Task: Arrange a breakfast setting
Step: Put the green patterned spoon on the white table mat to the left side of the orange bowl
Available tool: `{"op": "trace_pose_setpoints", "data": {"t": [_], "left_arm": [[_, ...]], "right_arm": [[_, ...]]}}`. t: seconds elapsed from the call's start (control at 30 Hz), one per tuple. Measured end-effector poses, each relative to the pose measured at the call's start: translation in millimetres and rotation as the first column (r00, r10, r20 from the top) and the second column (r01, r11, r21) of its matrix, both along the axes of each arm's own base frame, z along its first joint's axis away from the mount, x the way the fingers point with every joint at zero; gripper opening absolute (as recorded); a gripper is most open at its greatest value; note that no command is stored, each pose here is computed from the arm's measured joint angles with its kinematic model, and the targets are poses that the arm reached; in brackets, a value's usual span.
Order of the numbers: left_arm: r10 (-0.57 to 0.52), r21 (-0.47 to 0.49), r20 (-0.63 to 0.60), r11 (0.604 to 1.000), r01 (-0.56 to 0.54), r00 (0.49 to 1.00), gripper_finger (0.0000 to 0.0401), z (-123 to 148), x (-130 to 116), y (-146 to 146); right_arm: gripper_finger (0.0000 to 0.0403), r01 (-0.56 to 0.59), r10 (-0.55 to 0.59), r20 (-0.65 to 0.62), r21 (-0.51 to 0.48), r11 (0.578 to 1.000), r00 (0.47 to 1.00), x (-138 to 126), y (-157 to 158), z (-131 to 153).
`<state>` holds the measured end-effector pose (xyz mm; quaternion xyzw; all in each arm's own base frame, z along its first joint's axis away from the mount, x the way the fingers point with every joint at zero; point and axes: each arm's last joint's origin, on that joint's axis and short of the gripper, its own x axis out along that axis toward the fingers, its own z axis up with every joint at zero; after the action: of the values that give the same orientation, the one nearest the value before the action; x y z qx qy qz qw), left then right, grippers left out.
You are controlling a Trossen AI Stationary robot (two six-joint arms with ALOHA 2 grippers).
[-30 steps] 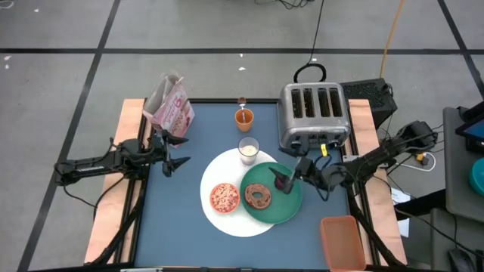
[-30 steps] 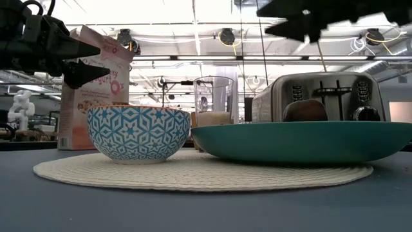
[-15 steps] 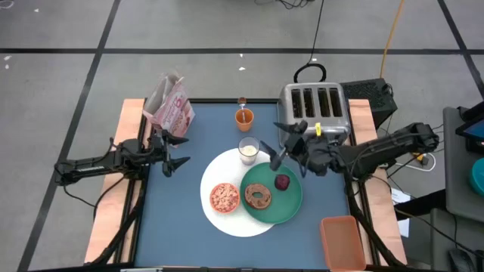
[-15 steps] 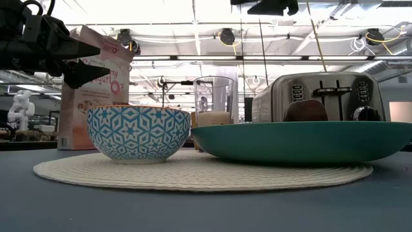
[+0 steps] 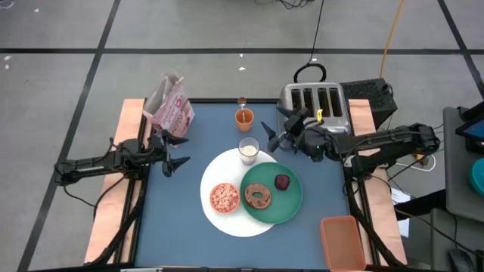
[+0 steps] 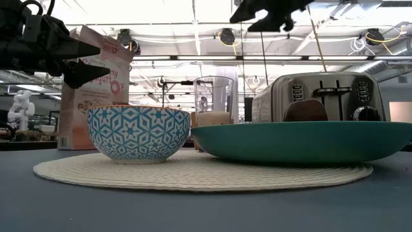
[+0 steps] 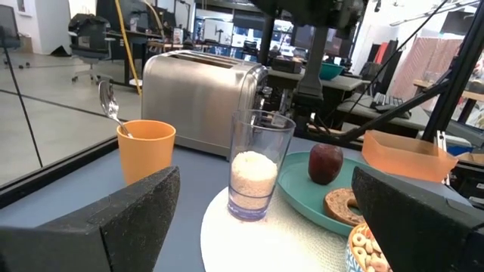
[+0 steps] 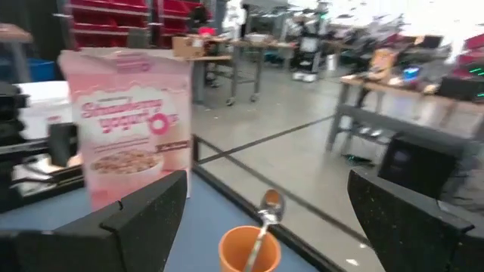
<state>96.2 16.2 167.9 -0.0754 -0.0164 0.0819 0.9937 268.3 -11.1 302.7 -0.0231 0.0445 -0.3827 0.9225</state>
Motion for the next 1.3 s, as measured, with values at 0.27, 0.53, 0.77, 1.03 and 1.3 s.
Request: {"op": "trace_pose_setpoints", "data": {"t": [0.27, 0.53, 0.77, 1.03, 1.3], "left_arm": [[0.001, 0.001, 0.003, 1.000, -0.001, 1.000, 0.0392, 0.2, 0.0, 0.0], [0.002, 0.031, 0.000, 1.000, -0.002, 1.000, 0.0392, 0.4, 0.0, 0.0], [0.002, 0.039, 0.000, 0.999, -0.002, 1.000, 0.0392, 0.5, 0.0, 0.0], [0.002, 0.040, 0.000, 0.999, -0.002, 1.000, 0.0392, 0.5, 0.0, 0.0], [0.002, 0.040, -0.003, 0.999, -0.002, 1.000, 0.0392, 0.3, 0.0, 0.0]], "right_arm": [[0.0359, -0.066, 0.058, 0.063, 0.140, 0.988, 0.996, 6.9, -42.9, -11.2], [0.0359, -0.097, 0.077, 0.081, 0.293, 0.951, 0.994, 21.8, -82.0, -17.7], [0.0359, -0.023, 0.056, -0.076, 0.381, 0.924, 0.996, 57.5, -110.9, -21.0], [0.0359, 0.087, 0.012, -0.204, 0.471, 0.878, 0.979, 89.5, -134.3, -34.6], [0.0359, 0.150, -0.016, -0.265, 0.494, 0.856, 0.964, 105.5, -153.4, -62.5]]}}
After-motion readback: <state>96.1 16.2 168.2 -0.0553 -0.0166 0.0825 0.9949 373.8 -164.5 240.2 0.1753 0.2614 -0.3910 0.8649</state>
